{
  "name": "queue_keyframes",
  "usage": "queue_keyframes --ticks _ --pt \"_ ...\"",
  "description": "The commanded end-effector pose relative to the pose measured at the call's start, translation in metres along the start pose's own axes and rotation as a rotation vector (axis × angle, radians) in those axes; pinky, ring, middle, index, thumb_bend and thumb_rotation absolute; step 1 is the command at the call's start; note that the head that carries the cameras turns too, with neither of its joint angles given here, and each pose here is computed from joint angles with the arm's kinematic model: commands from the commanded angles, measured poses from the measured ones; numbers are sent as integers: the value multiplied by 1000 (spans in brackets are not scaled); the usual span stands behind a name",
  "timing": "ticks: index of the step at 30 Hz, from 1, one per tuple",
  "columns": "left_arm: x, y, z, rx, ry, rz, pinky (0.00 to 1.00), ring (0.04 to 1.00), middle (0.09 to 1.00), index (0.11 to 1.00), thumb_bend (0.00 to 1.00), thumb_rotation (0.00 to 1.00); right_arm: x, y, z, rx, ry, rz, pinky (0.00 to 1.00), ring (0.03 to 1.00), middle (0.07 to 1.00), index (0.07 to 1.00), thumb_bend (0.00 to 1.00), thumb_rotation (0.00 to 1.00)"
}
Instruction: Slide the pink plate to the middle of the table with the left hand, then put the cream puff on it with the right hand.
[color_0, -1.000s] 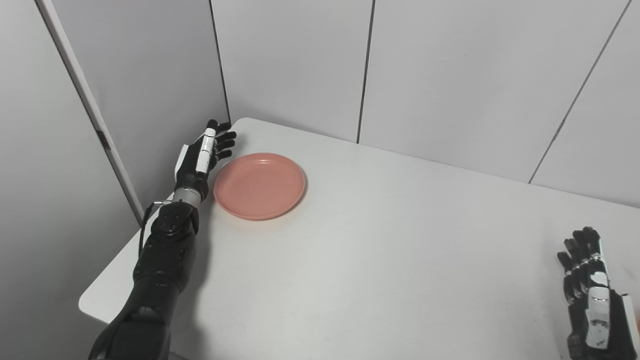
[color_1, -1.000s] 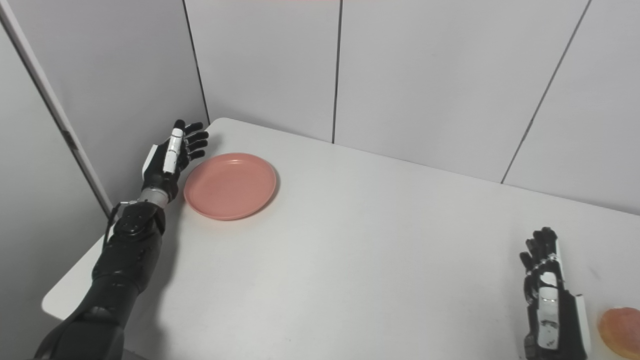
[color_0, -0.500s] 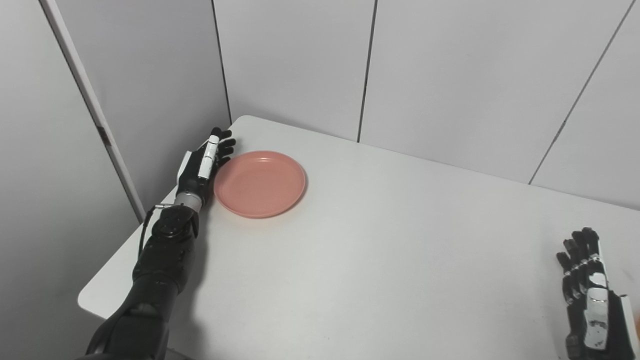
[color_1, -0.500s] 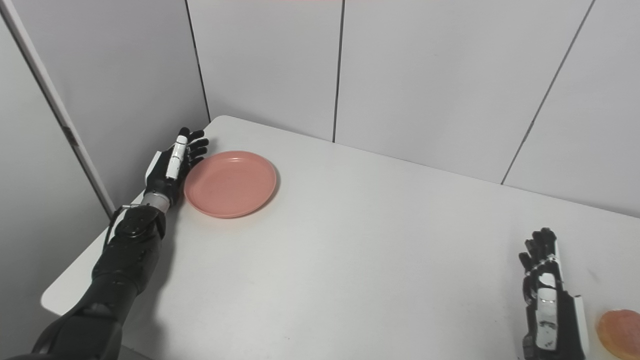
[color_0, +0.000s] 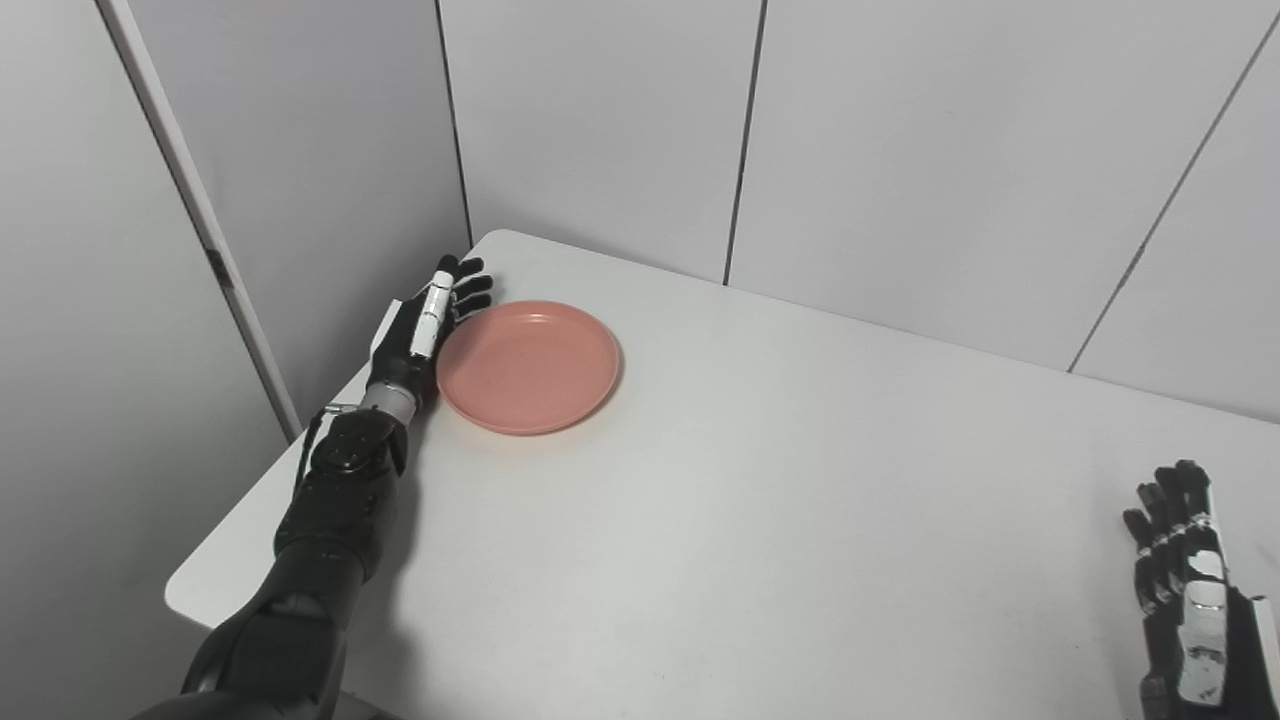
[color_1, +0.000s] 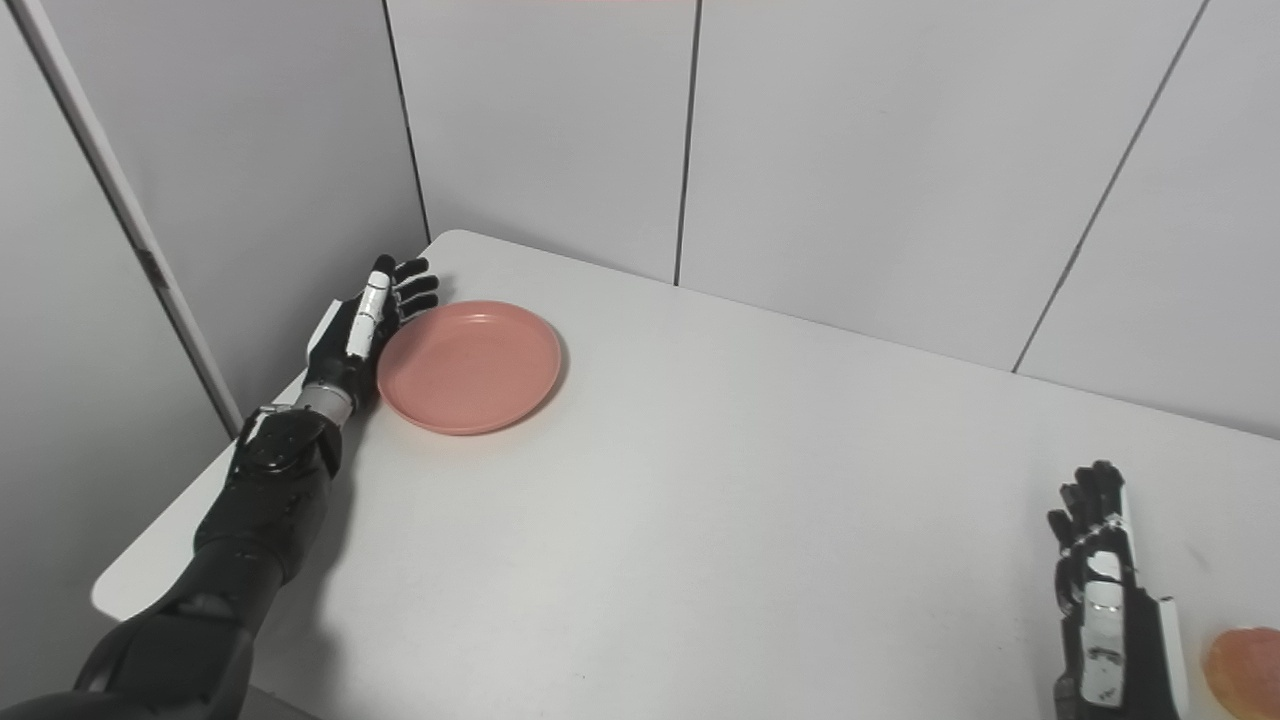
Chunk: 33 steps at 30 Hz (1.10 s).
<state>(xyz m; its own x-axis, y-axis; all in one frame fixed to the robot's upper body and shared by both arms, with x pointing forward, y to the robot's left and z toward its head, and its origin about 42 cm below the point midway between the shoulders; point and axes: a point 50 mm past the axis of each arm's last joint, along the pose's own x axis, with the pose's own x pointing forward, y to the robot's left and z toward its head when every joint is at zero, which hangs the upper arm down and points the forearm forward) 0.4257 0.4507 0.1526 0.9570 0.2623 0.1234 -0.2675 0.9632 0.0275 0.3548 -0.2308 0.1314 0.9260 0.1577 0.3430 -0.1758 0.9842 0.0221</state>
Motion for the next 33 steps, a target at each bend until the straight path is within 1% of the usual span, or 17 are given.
queue_keyframes --ticks 1,6,11,14,16,19,21,24,25,30,33 --pt "22 -8 39 -9 -158 -37 818 819 800 774 741 1000 -96 -2 -77 54 301 -86 1000 1000 1000 1000 531 1000" --pt "21 -17 30 -40 -144 -59 827 816 793 771 760 1000 -95 1 -75 65 306 -93 1000 1000 1000 1000 554 983" --pt "18 -26 20 -77 -132 -57 802 795 770 747 771 1000 -95 2 -75 49 306 -91 1000 1000 1000 1000 568 990" --pt "16 -34 15 -100 -123 -42 767 783 762 731 782 976 -94 4 -75 66 304 -102 1000 1000 1000 997 600 942" --pt "14 -39 14 -114 -115 -39 757 781 762 732 781 976 -93 5 -75 60 308 -97 1000 1000 1000 999 609 948" --pt "11 -48 10 -140 -121 -60 776 791 774 744 764 982 -91 6 -75 25 305 -81 1000 1000 1000 1000 627 974" --pt "8 -54 8 -157 -123 -68 770 794 778 751 742 984 -90 7 -75 20 307 -80 1000 1000 1000 1000 675 965" --pt "4 -62 3 -189 -127 -90 779 797 783 759 730 992 -88 10 -75 5 306 -79 1000 1000 1000 1000 700 958" --pt "2 -64 1 -200 -126 -98 789 805 792 767 739 977 -87 11 -74 1 304 -77 1000 1000 1000 1000 710 953" --pt "-12 -79 -9 -230 -98 -146 819 833 816 788 751 990 -83 14 -74 -16 295 -79 1000 996 1000 999 742 919" --pt "-20 -87 -14 -238 -80 -152 812 829 812 782 739 987 -81 17 -71 -25 292 -84 990 983 998 994 724 908"
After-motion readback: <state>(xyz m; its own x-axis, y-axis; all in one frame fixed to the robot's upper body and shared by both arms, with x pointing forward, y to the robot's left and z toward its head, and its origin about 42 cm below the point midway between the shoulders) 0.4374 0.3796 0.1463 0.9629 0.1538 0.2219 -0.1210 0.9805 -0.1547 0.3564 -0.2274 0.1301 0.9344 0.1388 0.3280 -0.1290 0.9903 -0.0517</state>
